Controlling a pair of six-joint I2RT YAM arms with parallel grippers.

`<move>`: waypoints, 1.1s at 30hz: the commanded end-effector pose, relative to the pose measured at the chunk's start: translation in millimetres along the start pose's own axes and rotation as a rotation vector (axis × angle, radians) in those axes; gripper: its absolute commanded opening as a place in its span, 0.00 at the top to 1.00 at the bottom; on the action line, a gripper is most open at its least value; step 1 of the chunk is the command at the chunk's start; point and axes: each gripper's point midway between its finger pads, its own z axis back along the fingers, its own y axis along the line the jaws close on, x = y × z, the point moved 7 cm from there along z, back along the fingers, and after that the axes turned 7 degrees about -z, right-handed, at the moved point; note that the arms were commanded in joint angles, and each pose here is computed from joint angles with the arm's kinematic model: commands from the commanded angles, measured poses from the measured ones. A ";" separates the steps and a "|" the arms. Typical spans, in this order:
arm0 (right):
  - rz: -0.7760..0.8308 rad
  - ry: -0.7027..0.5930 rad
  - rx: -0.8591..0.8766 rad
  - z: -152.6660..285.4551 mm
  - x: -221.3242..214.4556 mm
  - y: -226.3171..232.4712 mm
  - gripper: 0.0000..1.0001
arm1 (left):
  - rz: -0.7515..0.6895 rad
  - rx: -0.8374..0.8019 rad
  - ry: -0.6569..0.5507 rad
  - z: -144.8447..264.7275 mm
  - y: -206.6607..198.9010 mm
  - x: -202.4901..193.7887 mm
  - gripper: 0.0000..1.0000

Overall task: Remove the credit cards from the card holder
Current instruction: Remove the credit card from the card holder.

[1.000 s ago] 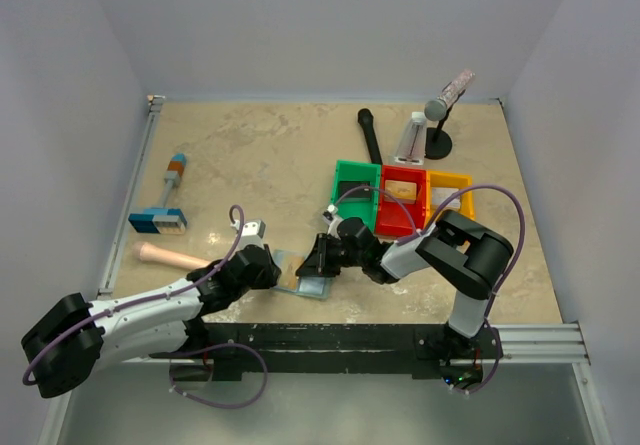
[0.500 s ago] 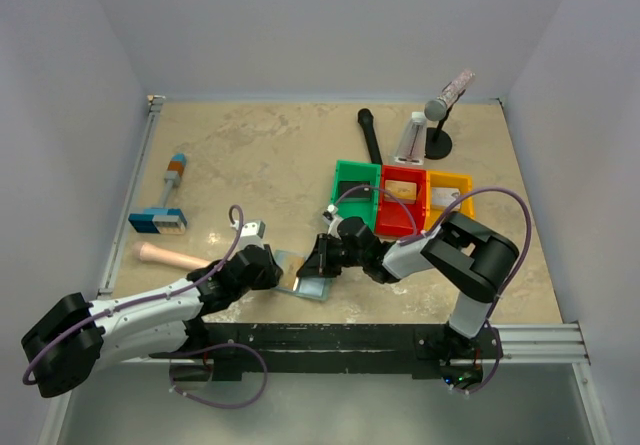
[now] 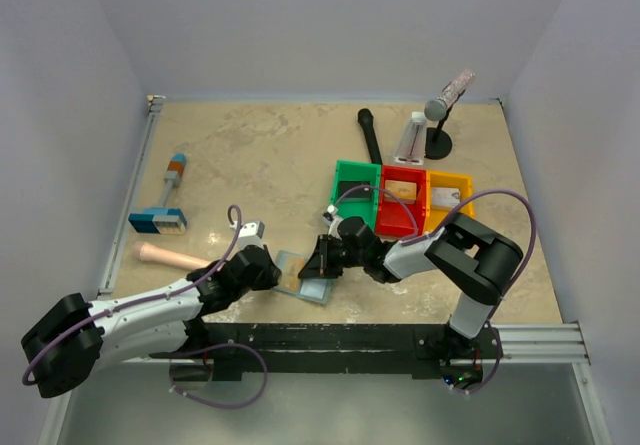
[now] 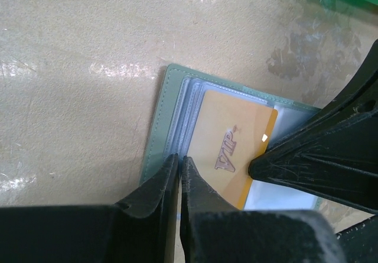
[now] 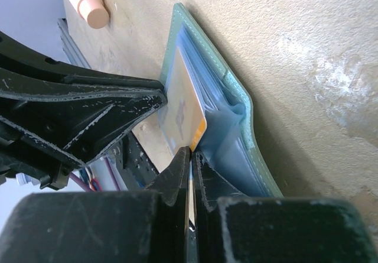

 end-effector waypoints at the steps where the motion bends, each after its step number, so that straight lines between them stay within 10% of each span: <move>1: 0.040 0.021 0.039 4.7 -0.5 10.2 0.97 | -0.033 0.058 0.105 1.4 16.7 -23.1 0.94; 33: 0.026 0.015 0.018 20.7 -3.9 1.0 0.91 | -0.033 0.101 0.115 0.5 19.2 -23.1 1.00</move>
